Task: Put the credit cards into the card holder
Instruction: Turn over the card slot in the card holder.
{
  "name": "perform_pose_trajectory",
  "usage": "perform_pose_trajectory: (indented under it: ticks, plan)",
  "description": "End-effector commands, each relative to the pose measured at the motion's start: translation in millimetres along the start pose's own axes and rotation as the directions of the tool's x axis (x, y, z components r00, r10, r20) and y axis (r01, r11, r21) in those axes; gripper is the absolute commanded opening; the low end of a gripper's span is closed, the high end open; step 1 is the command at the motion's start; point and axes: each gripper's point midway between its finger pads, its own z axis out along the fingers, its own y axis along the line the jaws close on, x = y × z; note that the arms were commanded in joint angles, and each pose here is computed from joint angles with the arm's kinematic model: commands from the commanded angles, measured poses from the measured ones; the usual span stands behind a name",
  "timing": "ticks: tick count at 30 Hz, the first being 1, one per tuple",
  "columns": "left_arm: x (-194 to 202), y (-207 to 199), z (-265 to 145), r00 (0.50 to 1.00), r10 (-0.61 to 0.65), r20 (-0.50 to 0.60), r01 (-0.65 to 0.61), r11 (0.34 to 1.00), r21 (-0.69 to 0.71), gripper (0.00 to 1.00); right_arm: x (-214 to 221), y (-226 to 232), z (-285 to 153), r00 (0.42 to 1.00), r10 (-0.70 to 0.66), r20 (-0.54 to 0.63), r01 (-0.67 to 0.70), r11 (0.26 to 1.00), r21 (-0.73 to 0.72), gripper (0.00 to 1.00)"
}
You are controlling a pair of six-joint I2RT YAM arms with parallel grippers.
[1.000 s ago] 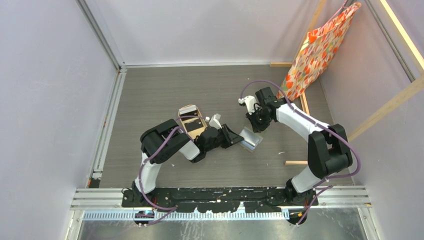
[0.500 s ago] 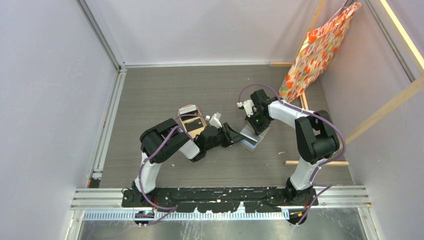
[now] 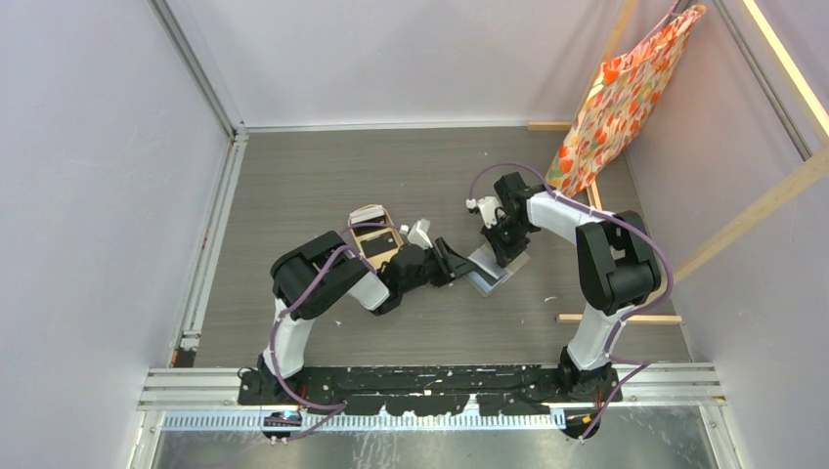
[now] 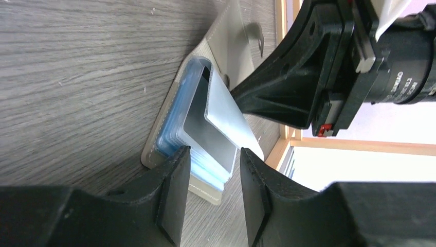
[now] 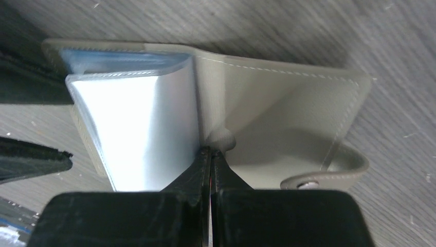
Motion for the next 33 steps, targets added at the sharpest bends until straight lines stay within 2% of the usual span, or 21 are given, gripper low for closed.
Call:
perform_pose_trajectory:
  ticks: [1,12,19,33]
  plan:
    - [-13.9,-11.7,-5.2,0.999,-0.008,0.047,0.008,1.0,0.003,0.43,6.9,27.6,2.5,0.999,0.0,-0.033,-0.005,0.991,-0.137,0.02]
    - [-16.5,-12.2,0.3,0.998,-0.048,0.046,0.049,0.999,-0.017,0.43,0.9,47.8,-5.7,1.0,0.019,-0.002,-0.019,0.973,-0.23,0.01]
    - [-12.5,-30.5,1.1,0.998,-0.06,0.001,0.06,0.997,0.039,0.42,0.4,53.6,-3.0,0.999,0.03,-0.014,-0.032,0.967,-0.252,0.01]
    - [-3.8,-75.0,-5.9,0.996,-0.047,-0.076,0.06,0.983,0.172,0.39,-8.6,46.8,-12.8,0.997,0.063,0.036,-0.052,0.969,-0.24,0.03]
